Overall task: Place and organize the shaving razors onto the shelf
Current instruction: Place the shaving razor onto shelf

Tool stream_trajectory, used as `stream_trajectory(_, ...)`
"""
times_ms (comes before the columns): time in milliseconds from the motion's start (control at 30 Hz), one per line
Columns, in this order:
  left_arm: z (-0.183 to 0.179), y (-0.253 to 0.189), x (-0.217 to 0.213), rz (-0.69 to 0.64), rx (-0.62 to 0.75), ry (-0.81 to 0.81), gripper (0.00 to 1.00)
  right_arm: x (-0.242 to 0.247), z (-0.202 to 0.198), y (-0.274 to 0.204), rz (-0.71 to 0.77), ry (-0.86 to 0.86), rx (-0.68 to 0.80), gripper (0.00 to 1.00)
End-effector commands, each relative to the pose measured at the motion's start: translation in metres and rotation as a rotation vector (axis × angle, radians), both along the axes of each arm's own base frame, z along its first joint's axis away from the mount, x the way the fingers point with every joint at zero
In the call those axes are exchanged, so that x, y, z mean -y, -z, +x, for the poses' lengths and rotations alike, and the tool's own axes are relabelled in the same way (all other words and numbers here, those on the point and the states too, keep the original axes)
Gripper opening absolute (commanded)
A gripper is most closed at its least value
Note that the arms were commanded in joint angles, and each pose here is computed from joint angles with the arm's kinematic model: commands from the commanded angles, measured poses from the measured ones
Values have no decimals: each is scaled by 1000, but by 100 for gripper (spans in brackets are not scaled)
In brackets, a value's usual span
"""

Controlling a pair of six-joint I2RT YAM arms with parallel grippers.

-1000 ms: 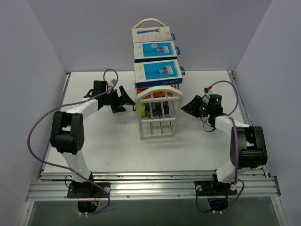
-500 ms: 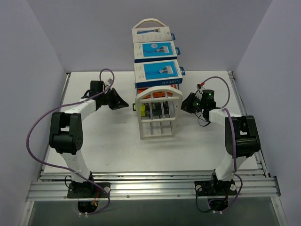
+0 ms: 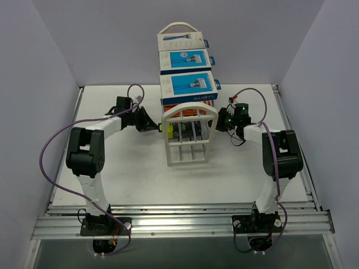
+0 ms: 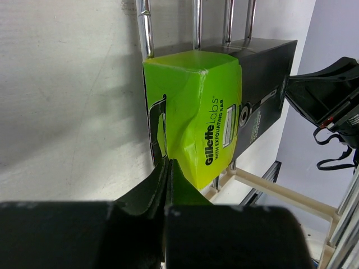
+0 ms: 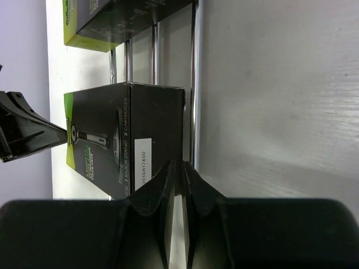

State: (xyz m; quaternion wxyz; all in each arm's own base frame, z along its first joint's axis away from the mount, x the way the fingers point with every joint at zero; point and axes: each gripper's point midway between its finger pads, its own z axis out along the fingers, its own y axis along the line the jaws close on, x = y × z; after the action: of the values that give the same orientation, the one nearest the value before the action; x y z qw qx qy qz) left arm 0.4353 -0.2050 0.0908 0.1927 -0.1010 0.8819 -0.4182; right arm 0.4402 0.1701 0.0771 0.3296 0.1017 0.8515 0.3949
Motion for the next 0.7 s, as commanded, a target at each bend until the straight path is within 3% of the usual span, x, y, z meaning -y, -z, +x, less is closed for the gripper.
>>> stream_trajectory(0, 11, -13, 7, 6, 61, 22, 2, -11, 12, -14, 6, -16, 48, 6)
stream_trajectory(667, 14, -1, 32, 36, 69, 58, 2, -33, 14, 0, 6, -79, 43, 5)
